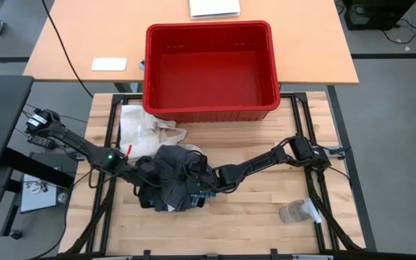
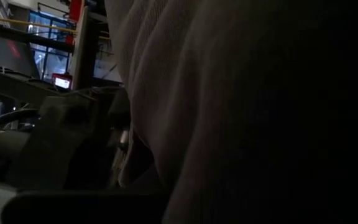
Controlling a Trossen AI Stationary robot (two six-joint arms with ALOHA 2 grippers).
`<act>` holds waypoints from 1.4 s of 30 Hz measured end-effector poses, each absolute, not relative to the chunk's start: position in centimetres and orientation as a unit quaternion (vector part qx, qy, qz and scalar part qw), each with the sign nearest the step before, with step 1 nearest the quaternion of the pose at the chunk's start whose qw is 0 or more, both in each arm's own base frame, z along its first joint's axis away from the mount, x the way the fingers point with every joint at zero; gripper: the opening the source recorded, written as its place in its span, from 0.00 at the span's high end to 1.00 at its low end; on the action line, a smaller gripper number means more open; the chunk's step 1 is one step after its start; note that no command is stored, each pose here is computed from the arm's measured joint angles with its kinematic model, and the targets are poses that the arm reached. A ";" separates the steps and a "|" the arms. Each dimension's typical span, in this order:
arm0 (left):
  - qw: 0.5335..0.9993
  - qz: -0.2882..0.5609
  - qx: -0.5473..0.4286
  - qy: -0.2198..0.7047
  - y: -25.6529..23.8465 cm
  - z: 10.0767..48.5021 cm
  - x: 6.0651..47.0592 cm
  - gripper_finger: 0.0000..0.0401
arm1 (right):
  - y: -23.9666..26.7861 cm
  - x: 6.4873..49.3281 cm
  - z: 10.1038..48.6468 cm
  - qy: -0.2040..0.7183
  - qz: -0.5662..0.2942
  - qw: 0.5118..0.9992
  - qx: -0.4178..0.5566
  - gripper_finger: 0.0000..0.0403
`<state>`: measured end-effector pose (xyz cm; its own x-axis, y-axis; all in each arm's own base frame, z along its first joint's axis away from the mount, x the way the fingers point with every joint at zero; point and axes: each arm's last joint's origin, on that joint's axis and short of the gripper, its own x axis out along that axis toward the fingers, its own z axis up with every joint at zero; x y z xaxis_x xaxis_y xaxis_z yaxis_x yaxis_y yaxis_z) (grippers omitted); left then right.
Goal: Fold laundry
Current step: Put the gray shorts into the red bin
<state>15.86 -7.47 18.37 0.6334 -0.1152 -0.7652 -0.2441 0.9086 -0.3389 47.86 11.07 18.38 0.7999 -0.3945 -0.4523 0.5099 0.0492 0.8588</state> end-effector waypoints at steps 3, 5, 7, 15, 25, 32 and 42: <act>0.881 0.019 -0.168 0.441 -7.5 20.0 16.0 0.37 | 11.2 47.9 18.4 0.052 -0.308 0.723 0.616 0.82; 0.886 0.009 -0.136 0.444 -7.6 21.4 16.2 0.37 | 11.2 47.9 18.4 0.054 -0.306 0.723 0.617 0.82; 0.890 0.001 -0.109 0.443 -7.6 22.7 16.3 0.38 | 11.3 47.9 18.4 0.055 -0.303 0.723 0.618 0.82; 0.890 -0.015 -0.066 0.450 -7.5 25.1 16.2 0.43 | 11.4 47.9 18.4 0.055 -0.302 0.723 0.619 0.82; 0.840 -0.057 -0.080 0.533 -7.4 28.7 14.3 0.47 | 11.5 47.8 18.4 0.055 -0.301 0.723 0.619 0.82; 0.912 -0.027 -0.069 0.403 -6.6 33.1 12.7 0.51 | 11.9 48.1 19.2 0.045 -0.268 0.730 0.628 0.82; 0.958 0.022 -0.080 0.275 -4.2 35.3 8.7 0.57 | 12.1 47.1 23.6 0.030 -0.225 0.743 0.630 0.81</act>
<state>8.71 -4.24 35.26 0.8475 -0.0025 -0.5309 -0.0853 0.9864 -0.1407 47.10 12.08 23.57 0.8972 -0.2957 -0.3279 0.3720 0.1060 0.9222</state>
